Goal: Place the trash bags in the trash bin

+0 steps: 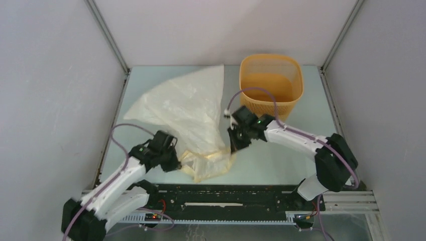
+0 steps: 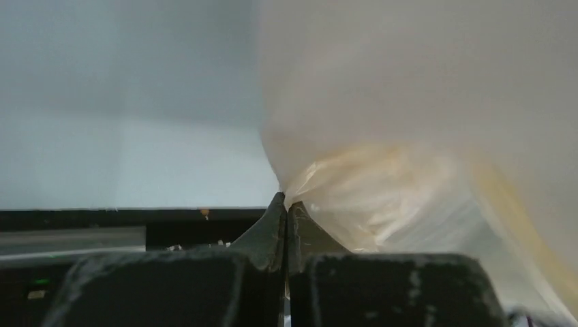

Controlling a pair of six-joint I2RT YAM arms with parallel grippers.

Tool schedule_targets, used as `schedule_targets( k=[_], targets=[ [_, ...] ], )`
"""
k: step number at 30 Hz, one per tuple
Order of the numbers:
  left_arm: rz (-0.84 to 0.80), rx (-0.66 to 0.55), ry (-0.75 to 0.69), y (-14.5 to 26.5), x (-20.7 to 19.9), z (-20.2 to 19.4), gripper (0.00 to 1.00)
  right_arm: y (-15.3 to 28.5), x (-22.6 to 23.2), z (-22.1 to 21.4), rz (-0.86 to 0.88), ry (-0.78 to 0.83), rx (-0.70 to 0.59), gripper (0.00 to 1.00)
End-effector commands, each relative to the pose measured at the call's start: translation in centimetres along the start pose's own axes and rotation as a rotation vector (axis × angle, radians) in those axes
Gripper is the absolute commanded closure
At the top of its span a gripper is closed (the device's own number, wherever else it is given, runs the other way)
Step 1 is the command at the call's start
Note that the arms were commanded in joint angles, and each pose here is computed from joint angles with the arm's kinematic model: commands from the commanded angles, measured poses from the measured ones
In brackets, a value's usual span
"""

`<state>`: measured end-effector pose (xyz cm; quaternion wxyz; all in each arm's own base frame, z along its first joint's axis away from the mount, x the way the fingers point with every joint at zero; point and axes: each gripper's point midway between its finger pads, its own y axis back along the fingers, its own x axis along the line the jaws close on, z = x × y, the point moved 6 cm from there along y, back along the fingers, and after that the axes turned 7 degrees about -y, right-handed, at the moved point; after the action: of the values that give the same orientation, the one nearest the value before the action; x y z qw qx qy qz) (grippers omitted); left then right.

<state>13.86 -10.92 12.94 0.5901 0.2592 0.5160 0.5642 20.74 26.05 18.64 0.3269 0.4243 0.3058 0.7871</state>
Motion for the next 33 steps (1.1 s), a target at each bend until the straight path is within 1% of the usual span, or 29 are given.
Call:
schedule_targets(
  k=[1,4,6,7,8,11,13,14,15,16,17,18,20,21,23,24,25,26,27,28,30,31,33],
  targets=[
    [-0.360,-0.214,0.046,5.4,-3.1,0.8,1.00,2.0,2.7,-3.9,0.100,-0.010,0.101,1.00],
    [-0.457,-0.278,-0.025,9.5,-5.7,3.4,1.00,4.1,4.1,-0.8,0.174,-0.016,0.007,1.00],
    [-0.487,-0.324,-0.098,13.4,-8.0,6.1,1.00,7.1,5.7,3.2,0.215,-0.007,-0.089,1.00],
    [-0.495,-0.374,-0.142,16.1,-9.2,7.9,1.00,8.7,6.4,4.8,0.222,0.003,-0.124,1.00],
    [-0.496,-0.429,-0.176,18.7,-10.1,9.4,1.00,10.6,7.4,6.7,0.233,0.021,-0.168,1.00],
    [-0.488,-0.659,-0.224,27.9,-11.9,13.5,1.00,16.7,10.7,11.1,0.254,0.111,-0.312,1.00],
    [-0.465,-0.830,-0.198,32.9,-11.6,15.1,1.00,20.8,12.7,12.6,0.280,0.169,-0.413,1.00],
    [-0.442,-0.909,-0.159,34.6,-10.9,15.5,1.00,22.4,13.4,12.8,0.293,0.193,-0.460,1.00],
    [-0.413,-0.966,-0.110,35.4,-10.0,15.6,1.00,23.5,13.9,13.0,0.306,0.210,-0.504,1.00],
    [-0.378,-1.015,-0.057,35.4,-8.9,15.5,1.00,24.1,14.1,13.0,0.316,0.221,-0.539,1.00],
    [-0.339,-1.035,-0.012,34.3,-7.7,15.2,1.00,24.0,14.0,12.7,0.321,0.227,-0.563,1.00],
    [-0.298,-1.038,0.035,32.7,-6.5,14.7,1.00,22.9,13.3,12.3,0.317,0.214,-0.564,1.00],
    [-0.187,-0.933,0.115,26.0,-3.7,12.3,1.00,19.6,11.5,10.8,0.313,0.150,-0.520,1.00],
    [-0.160,-0.857,0.135,23.1,-2.9,11.1,1.00,17.5,10.4,9.5,0.317,0.110,-0.461,1.00],
    [-0.152,-0.670,0.119,17.1,-1.9,7.9,1.00,13.6,8.4,6.7,0.311,0.025,-0.312,1.00],
    [-0.179,-0.577,0.112,14.9,-1.6,6.2,1.00,11.9,7.5,5.3,0.295,-0.011,-0.237,1.00],
    [-0.190,-0.516,0.116,13.3,-1.1,4.7,1.00,10.6,6.7,4.0,0.269,-0.041,-0.172,1.00],
    [-0.210,-0.494,0.126,12.7,-0.8,3.8,1.00,9.9,6.1,3.1,0.243,-0.057,-0.130,1.00],
    [-0.235,-0.505,0.134,12.8,-0.5,3.2,1.00,9.8,5.8,2.8,0.231,-0.059,-0.115,1.00],
    [-0.268,-0.541,0.132,13.6,-0.4,3.1,1.00,10.2,6.0,3.1,0.233,-0.039,-0.130,1.00],
    [-0.367,-0.658,0.080,16.6,-1.1,3.8,1.00,12.2,6.7,4.6,0.247,0.013,-0.213,1.00],
    [-0.409,-0.717,0.022,18.3,-1.6,4.4,1.00,13.4,7.4,5.7,0.265,0.048,-0.259,1.00],
    [-0.505,-0.785,-0.090,21.7,-3.5,5.5,0.99,15.2,9.0,7.8,0.319,0.129,-0.327,1.00]
  ],
)
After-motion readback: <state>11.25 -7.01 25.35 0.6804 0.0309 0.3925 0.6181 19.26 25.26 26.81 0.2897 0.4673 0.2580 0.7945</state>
